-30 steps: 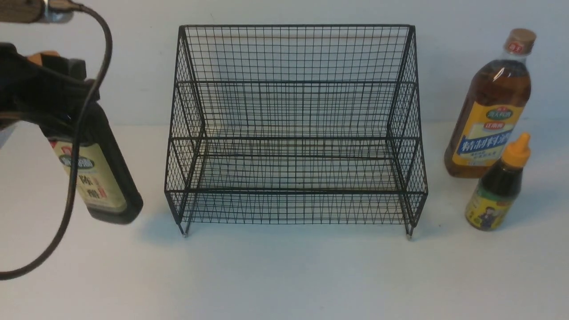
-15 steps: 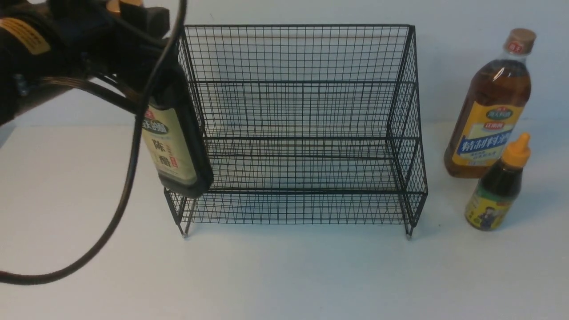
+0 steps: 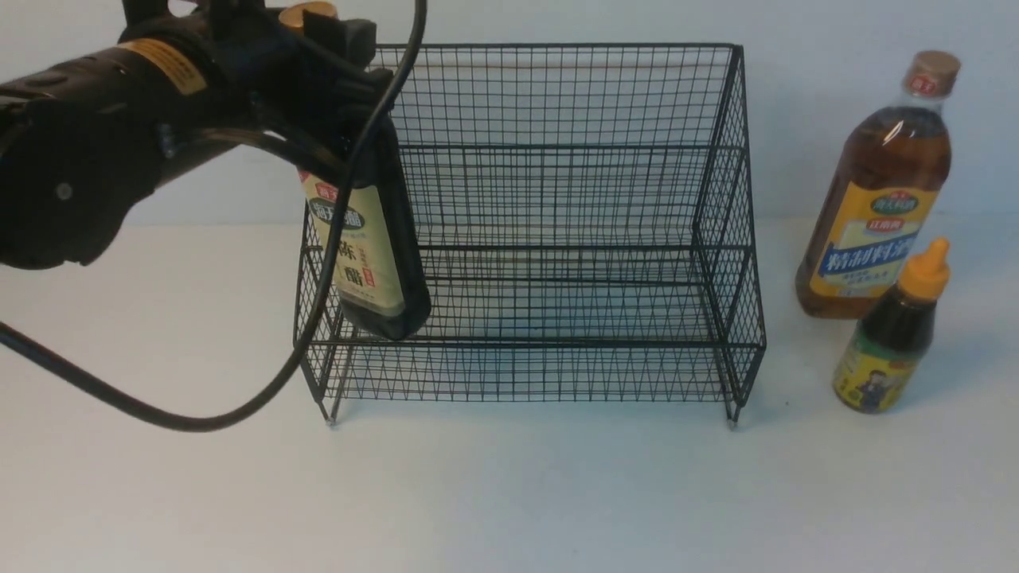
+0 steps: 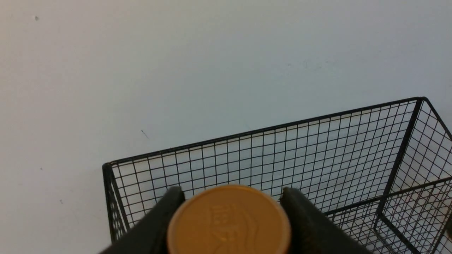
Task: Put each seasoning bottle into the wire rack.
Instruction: Use the left arm to put the condiment bottle back on the shelf
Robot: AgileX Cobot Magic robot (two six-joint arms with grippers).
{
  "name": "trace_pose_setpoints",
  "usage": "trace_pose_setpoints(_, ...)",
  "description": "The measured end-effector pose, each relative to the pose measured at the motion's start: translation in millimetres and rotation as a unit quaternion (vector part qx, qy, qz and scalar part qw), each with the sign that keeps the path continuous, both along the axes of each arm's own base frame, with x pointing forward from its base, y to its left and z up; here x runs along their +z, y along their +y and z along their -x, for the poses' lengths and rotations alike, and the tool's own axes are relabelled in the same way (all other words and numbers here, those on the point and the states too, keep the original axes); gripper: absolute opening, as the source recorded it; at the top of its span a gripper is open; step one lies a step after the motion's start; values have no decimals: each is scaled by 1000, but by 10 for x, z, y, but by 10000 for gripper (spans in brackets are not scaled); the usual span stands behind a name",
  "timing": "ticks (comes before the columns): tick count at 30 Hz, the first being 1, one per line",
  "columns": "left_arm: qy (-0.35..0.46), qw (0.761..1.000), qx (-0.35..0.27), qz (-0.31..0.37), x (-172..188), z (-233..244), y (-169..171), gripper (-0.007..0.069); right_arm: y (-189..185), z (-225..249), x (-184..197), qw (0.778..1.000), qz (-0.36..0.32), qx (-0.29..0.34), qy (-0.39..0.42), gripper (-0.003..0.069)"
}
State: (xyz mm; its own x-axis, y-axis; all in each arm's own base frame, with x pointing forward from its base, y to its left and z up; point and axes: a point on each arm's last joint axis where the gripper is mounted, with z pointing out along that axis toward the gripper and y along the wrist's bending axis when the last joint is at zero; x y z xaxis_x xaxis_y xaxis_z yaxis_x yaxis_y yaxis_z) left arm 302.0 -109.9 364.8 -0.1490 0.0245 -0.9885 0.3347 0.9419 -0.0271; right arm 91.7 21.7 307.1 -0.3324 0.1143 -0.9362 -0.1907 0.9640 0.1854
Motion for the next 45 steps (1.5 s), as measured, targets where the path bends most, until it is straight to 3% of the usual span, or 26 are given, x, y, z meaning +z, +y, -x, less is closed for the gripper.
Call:
trace_pose_setpoints(16, 109, 994, -2, -25, -478, -227, -95, 309, 4, 4, -7, 1000, 0, 3, 4, -13)
trace_pose_setpoints(30, 118, 993, -3, -26, -484, -259, -112, 312, 4, 4, -8, 1000, 0, 3, 4, -13)
trace_pose_setpoints(37, 121, 992, -4, -28, -487, -253, -111, 433, 4, 4, -8, 1000, 0, 3, 4, -13)
trace_pose_setpoints(45, 99, 995, -6, -22, -286, -124, -65, 450, 5, 4, -8, 1000, 0, 3, 5, -13)
